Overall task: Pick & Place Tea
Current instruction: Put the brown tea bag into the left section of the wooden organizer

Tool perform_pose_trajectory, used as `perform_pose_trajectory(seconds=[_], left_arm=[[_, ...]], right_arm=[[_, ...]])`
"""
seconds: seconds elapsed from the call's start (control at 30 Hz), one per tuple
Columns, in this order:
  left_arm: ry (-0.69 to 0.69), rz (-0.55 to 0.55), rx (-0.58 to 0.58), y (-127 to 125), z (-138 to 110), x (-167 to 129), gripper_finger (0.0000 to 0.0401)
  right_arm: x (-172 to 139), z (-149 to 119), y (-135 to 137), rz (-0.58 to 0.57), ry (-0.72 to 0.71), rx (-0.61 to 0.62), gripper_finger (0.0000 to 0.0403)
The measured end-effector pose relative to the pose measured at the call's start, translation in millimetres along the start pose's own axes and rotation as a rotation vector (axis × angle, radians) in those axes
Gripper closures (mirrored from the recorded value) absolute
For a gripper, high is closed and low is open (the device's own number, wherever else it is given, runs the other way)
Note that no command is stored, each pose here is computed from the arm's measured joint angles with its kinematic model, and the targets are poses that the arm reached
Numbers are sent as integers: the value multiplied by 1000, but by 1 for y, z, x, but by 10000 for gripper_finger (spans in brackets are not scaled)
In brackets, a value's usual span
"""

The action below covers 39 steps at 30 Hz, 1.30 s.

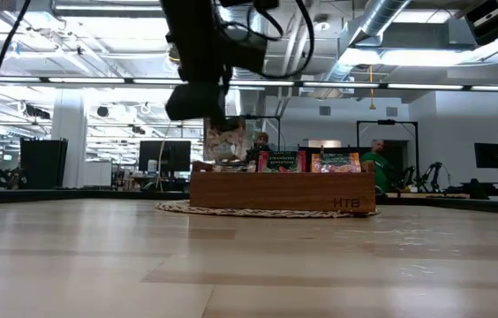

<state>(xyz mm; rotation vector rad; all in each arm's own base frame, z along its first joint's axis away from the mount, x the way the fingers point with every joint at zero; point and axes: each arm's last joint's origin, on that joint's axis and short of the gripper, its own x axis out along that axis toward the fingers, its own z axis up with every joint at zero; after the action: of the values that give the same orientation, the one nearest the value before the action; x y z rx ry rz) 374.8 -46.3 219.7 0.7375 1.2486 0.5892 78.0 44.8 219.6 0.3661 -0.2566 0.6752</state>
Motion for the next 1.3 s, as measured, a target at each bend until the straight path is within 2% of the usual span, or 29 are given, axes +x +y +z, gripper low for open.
perform_pose_trajectory(seconds=[0.13,0.3,0.67,1.07,1.3], left_arm=[[-68,-25,-11,5,-3,-5,401],[-100,-37,41,-4,-3,2,401],[-92,0,44,-4,-5,10,401],[-100,-46,23,-7,-4,11,401],[-69,-47,59,-17,-14,19,401]], right_arm=[[0,0,0,0,-3,0,269],[0,2,0,3,-16,-2,269],[0,1,0,3,-16,-3,269],[0,1,0,3,-15,-4,269],[0,1,0,3,-15,-4,269]])
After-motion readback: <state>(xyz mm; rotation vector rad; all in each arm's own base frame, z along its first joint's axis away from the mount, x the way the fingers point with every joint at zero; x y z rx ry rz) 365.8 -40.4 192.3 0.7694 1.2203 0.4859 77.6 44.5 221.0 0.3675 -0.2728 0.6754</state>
